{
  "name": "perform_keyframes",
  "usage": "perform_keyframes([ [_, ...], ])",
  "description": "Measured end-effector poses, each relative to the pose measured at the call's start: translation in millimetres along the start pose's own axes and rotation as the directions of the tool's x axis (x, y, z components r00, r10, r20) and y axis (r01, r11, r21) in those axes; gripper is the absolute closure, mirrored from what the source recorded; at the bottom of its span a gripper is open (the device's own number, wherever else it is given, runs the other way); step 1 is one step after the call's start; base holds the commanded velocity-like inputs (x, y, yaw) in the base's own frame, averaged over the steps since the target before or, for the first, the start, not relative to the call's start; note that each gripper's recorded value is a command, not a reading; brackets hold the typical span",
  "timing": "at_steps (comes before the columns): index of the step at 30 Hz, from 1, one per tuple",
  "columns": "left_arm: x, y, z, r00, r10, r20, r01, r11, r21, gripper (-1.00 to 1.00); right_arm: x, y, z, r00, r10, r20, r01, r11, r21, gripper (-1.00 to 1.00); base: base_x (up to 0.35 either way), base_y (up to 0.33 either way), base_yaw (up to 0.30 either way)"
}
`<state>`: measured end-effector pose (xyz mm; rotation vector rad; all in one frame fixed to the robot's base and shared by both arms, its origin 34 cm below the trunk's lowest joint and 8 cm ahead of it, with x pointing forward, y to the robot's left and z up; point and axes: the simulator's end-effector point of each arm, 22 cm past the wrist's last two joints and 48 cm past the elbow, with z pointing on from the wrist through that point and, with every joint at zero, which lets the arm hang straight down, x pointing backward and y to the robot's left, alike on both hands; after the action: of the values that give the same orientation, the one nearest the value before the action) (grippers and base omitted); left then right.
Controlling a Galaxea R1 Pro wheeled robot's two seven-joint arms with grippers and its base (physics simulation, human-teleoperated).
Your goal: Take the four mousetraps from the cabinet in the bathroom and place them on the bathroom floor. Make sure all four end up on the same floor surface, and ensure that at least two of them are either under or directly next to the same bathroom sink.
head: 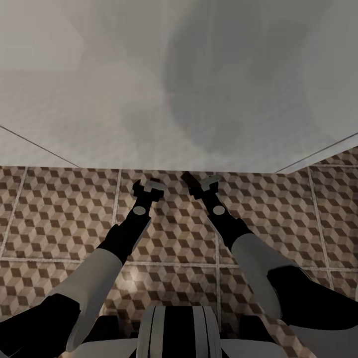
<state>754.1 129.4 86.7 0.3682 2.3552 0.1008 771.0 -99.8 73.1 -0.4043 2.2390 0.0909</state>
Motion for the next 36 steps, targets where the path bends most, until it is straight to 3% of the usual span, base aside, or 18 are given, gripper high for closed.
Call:
perform_keyframes([
  [10, -0.7, 0.0, 0.2, 1.0, 0.001, 0.002, -0.001, 1.0, -0.001, -1.0, 0.6, 0.1, 0.2, 1.0, 0.0, -0.001, 0.0, 1.0, 0.0, -1.0, -0.174, 0.0, 0.0],
  [36, -0.6, 0.0, 0.2, 1.0, 0.001, 0.002, -0.001, 1.0, -0.001, -1.0, 0.8, 0.1, 0.2, 1.0, 0.001, -0.002, -0.001, 1.0, -0.001, -1.0, -0.328, 0.0, 0.0],
])
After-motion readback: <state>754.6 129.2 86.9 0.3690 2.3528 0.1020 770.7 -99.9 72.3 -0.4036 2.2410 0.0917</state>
